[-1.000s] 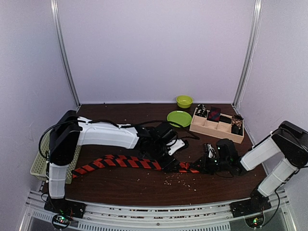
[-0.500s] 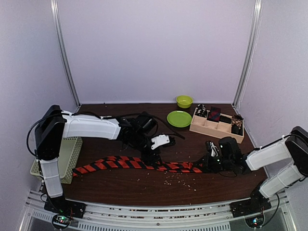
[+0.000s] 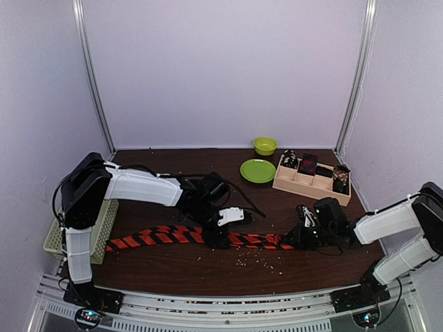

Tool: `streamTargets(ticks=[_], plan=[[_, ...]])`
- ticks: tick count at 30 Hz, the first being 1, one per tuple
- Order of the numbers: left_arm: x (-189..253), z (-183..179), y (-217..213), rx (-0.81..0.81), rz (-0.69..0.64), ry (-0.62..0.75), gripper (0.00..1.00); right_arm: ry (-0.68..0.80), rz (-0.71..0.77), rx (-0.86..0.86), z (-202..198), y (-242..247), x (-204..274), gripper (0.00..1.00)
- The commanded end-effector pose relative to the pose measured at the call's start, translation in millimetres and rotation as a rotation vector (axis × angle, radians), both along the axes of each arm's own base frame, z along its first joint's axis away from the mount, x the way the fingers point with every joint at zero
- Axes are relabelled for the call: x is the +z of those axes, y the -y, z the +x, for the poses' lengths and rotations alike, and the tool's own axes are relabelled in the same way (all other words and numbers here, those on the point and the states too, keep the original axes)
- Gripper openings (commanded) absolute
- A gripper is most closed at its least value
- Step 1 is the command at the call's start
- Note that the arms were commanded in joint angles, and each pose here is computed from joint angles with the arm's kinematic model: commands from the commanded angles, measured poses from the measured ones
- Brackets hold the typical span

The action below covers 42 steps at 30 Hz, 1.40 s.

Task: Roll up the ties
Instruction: Tie the tie at the center of the board.

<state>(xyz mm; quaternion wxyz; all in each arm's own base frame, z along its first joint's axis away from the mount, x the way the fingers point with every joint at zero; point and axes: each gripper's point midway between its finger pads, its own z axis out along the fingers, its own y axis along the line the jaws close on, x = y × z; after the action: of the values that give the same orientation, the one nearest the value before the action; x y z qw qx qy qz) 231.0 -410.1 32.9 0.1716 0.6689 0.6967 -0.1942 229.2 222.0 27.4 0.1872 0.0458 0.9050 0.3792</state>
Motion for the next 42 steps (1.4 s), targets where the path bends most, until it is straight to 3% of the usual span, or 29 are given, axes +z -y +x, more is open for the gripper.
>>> streamTargets(ticks=[1, 10, 21, 42], plan=[[9, 1, -4, -0.015, -0.037, -0.063, 0.69, 0.022, -0.024, -0.011, 9, 2, 3, 0.00], [10, 7, -43, 0.139, -0.026, -0.148, 0.67, 0.021, -0.023, -0.009, 10, 1, 3, 0.00], [-24, 2, -70, 0.191, 0.077, -0.269, 0.66, 0.022, -0.031, -0.022, 9, 6, 4, 0.00], [-32, 2, -80, 0.214, 0.098, -0.278, 0.67, 0.001, -0.209, -0.236, -5, 98, -8, 0.00]])
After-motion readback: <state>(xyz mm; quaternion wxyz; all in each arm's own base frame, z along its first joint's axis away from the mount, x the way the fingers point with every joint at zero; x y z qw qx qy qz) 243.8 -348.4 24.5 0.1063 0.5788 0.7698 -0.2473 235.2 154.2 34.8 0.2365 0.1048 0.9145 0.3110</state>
